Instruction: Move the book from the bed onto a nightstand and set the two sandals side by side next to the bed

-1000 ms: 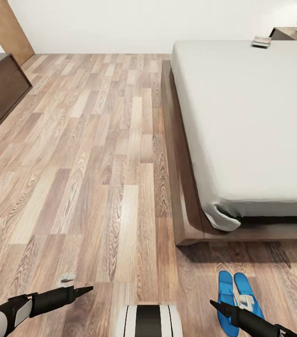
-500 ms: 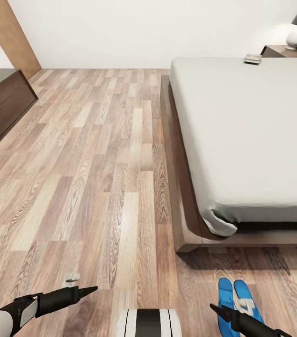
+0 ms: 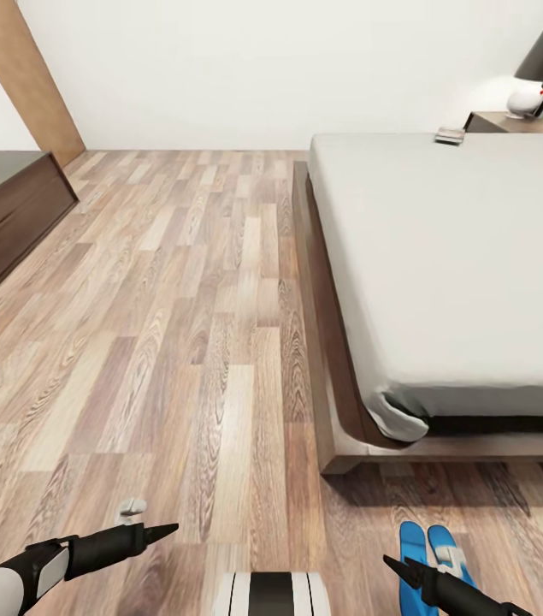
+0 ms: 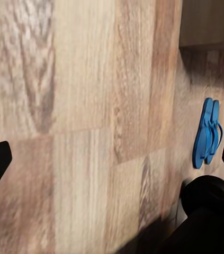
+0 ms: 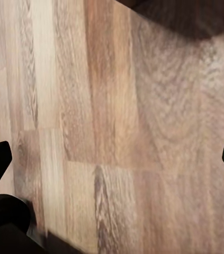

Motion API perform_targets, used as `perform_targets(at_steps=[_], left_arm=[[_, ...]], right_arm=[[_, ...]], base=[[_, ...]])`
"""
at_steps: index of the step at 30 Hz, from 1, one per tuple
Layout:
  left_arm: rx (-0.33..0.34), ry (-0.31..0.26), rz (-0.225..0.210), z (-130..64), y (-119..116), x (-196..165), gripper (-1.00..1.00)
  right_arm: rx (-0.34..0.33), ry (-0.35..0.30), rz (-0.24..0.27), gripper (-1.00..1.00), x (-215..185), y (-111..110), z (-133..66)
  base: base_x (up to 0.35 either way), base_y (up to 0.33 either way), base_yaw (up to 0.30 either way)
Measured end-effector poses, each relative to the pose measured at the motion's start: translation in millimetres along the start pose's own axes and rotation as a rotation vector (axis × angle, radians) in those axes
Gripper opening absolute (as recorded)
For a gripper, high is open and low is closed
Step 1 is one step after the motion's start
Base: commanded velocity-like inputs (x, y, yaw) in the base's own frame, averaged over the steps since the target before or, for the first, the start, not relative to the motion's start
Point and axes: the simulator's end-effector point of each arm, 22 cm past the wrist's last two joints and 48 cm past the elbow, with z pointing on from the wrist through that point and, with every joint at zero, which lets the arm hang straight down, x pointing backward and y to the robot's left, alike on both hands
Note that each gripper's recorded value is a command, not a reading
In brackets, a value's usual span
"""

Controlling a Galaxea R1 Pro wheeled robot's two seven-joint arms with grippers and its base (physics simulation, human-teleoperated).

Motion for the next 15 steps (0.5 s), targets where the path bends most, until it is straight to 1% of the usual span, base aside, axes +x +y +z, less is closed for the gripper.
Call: perform_targets(at_steps=[15], left_arm=[[0.013,-0.04,0.044,-11.2,-18,-22,1.0]], right_arm=[[-0.025,-0.04,-0.039,1.0,-20,18,-3.2]], base=[[0.0,0.0,0.0]])
